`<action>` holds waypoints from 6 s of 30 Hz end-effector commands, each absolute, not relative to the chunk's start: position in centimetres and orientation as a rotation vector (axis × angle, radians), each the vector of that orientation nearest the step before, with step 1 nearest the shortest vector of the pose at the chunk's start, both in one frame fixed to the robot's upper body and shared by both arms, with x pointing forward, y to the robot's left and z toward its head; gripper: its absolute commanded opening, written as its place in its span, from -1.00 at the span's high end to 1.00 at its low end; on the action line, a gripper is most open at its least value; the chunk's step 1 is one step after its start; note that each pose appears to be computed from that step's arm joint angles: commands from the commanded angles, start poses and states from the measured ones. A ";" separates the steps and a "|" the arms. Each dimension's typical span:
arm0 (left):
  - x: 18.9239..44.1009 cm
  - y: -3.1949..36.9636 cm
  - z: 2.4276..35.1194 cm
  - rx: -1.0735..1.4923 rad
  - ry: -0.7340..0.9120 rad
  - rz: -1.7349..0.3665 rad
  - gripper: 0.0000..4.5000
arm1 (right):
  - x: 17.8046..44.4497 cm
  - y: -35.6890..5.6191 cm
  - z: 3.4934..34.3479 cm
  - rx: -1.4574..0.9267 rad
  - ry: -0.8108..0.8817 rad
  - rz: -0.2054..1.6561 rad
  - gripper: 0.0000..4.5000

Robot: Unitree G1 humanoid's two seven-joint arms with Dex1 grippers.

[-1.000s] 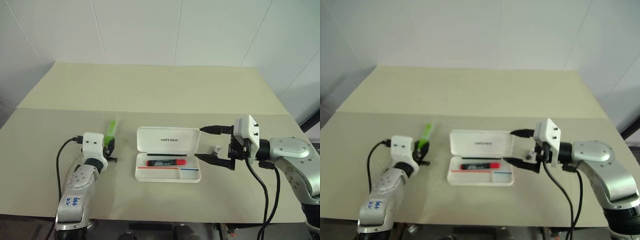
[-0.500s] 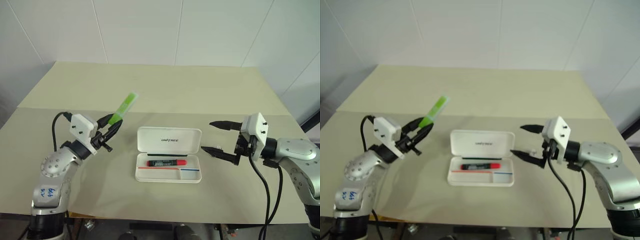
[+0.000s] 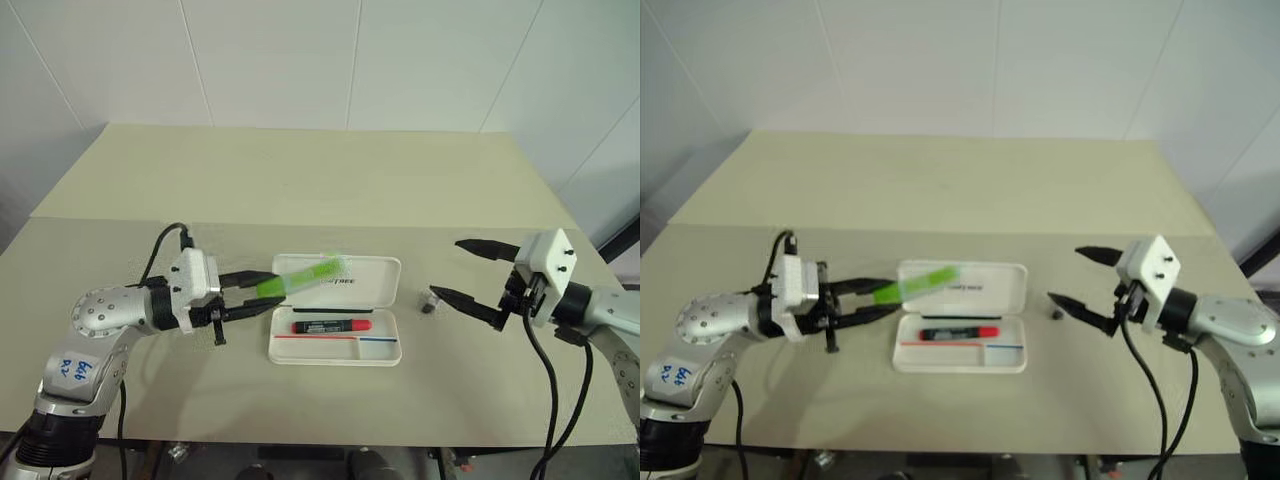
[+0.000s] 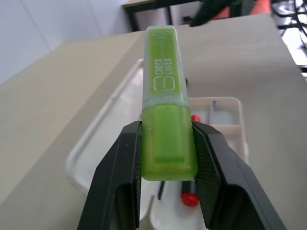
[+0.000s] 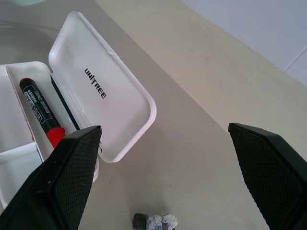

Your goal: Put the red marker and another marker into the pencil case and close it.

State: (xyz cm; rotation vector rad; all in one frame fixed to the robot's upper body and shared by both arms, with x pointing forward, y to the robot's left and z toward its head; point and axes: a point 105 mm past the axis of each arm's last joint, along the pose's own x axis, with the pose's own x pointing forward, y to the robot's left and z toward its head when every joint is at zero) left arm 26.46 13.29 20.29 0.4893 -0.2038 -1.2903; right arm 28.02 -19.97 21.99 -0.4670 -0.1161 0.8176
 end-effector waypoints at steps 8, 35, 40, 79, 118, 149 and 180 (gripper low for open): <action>25.4 11.4 17.6 0.519 -0.112 -1.537 0.51 | 25.8 -19.8 23.1 -0.486 -0.139 0.744 -1.00; 28.7 10.9 14.3 0.627 0.069 -1.506 0.51 | 24.3 -18.8 22.6 -0.433 -0.140 0.676 -1.00; 28.6 10.8 14.3 0.627 0.074 -1.506 0.51 | 24.4 -18.7 22.5 -0.426 -0.146 0.678 -1.00; 27.1 12.1 20.6 0.461 -0.114 -1.454 -0.99 | 28.9 -18.6 14.3 -0.095 0.122 0.213 -1.00; 27.4 12.2 22.1 0.482 -0.149 -1.401 -1.00 | 32.3 -18.5 12.6 -0.022 0.176 0.008 0.84; 27.0 13.2 19.3 0.442 -0.106 -1.448 -1.00 | 26.4 -16.9 18.7 -0.458 0.017 1.043 0.84; 26.7 15.4 18.8 0.499 -0.054 -1.384 -1.00 | 26.6 -11.8 13.7 -0.509 0.066 1.391 0.84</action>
